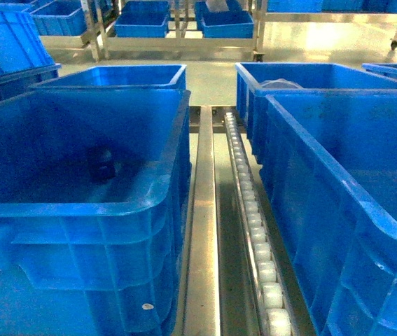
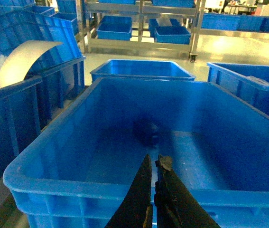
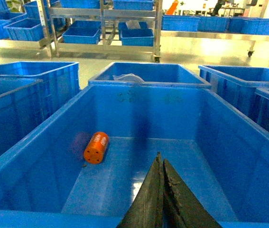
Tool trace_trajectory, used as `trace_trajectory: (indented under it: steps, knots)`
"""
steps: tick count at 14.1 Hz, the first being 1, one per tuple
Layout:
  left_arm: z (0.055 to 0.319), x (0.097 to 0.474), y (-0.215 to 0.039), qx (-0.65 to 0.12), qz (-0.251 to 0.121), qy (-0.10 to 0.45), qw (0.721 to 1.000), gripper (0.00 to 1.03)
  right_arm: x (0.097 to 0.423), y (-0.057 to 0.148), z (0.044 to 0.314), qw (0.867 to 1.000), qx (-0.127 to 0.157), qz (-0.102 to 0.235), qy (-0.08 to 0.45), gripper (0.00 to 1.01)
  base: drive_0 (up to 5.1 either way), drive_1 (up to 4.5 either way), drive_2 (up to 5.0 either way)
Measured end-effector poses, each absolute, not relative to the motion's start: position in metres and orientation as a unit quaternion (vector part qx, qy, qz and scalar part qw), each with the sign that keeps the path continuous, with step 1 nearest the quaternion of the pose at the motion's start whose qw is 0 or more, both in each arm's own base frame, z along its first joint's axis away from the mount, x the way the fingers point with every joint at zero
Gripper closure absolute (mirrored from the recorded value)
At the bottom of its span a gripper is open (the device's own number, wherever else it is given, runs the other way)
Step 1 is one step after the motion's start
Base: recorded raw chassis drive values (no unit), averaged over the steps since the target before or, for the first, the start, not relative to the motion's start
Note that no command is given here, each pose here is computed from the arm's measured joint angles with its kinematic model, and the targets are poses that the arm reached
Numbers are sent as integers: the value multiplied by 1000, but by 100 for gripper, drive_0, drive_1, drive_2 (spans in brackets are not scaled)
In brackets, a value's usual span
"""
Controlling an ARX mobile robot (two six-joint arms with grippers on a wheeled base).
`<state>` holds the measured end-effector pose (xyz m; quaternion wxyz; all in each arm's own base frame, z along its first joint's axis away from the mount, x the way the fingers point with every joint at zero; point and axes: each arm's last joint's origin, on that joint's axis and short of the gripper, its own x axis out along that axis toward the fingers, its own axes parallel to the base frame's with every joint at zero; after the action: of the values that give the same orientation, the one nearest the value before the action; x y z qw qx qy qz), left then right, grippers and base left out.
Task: Sort blue parts and orange caps into right shelf containers
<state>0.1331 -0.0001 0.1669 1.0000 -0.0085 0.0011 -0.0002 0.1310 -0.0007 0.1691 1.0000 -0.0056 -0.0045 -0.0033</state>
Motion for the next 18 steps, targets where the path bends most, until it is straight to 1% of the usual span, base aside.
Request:
trace_trajectory:
  steps: [13, 14, 15, 16, 17, 18]
  knots:
    - [170, 109, 0, -8, 0, -6, 1000, 101, 108, -1, 170, 1000, -6, -3, -7, 100, 0, 0, 0]
    - [168, 107, 0, -8, 0, 0, 1000, 101, 101, 0, 164, 1000, -6, -1, 20, 100, 0, 0, 0]
    - [163, 101, 0, -8, -3, 21, 1000, 101, 97, 0, 168, 1000, -5, -2, -5, 100, 0, 0, 0]
    - [168, 98, 0, -8, -1, -9, 1000, 101, 97, 0, 168, 1000, -5, -2, -3, 100, 0, 0, 0]
    - [165, 98, 0, -7, -1, 5, 1000, 101, 97, 0, 166, 1000, -5, -2, 2, 100, 0, 0, 0]
    - [166, 98, 0, -7, 1, 3, 1000, 101, 97, 0, 168, 1000, -5, -2, -4, 100, 0, 0, 0]
